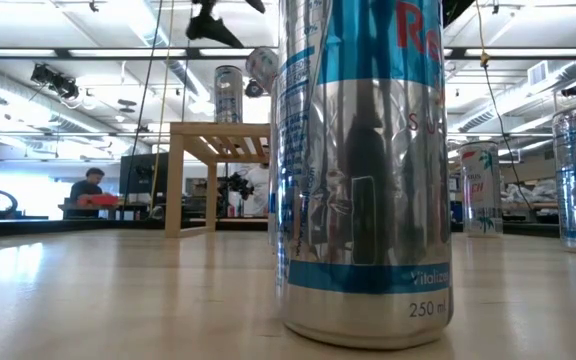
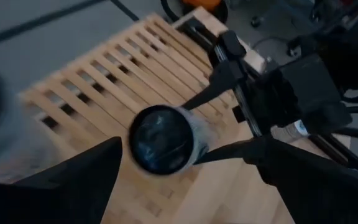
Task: Place canned beverage on shelf
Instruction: Put the white-pink soda can on the shelf aligned with the other white-pink soda can
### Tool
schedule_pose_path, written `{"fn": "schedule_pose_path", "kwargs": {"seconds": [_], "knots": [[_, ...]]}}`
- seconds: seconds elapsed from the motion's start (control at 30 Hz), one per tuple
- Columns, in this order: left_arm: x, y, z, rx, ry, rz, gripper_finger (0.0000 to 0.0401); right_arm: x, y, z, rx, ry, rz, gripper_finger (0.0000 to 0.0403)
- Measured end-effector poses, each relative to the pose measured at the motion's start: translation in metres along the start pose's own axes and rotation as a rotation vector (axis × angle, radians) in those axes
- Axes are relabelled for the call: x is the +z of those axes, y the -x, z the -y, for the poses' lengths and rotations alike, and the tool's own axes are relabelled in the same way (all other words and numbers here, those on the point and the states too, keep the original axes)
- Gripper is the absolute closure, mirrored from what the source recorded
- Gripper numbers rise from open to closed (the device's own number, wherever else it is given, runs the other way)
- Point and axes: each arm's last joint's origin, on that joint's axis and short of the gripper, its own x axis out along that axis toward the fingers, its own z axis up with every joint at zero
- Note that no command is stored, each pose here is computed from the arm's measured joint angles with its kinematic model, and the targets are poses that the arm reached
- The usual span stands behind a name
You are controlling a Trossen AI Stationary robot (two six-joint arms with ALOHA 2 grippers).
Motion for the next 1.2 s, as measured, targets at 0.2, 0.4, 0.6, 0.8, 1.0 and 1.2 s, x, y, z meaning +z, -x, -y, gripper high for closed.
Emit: {"fn": "schedule_pose_path", "kwargs": {"seconds": [0.2,0.4,0.6,0.8,1.0,1.2], "knots": [[0.003,0.033,-0.005,-0.011,-0.045,0.077,0.0008,0.007,-0.004,0.013,0.048,-0.035,0.084,0.0155],[-0.001,0.052,0.003,-0.078,-0.103,0.097,0.0008,0.014,-0.009,0.030,0.031,-0.076,0.197,0.0155],[-0.008,0.066,0.011,-0.123,-0.155,0.090,0.0008,0.007,-0.025,0.045,0.121,-0.088,0.286,0.0155],[-0.013,0.071,0.014,-0.137,-0.166,0.072,0.0008,-0.006,-0.046,0.056,0.228,-0.098,0.391,0.0155],[-0.017,0.070,0.014,-0.127,-0.164,0.026,0.0008,-0.018,-0.058,0.068,0.251,-0.121,0.438,0.0155],[-0.017,0.070,0.014,-0.126,-0.164,0.028,0.0008,-0.027,-0.058,0.082,0.242,-0.106,0.498,0.0155]]}}
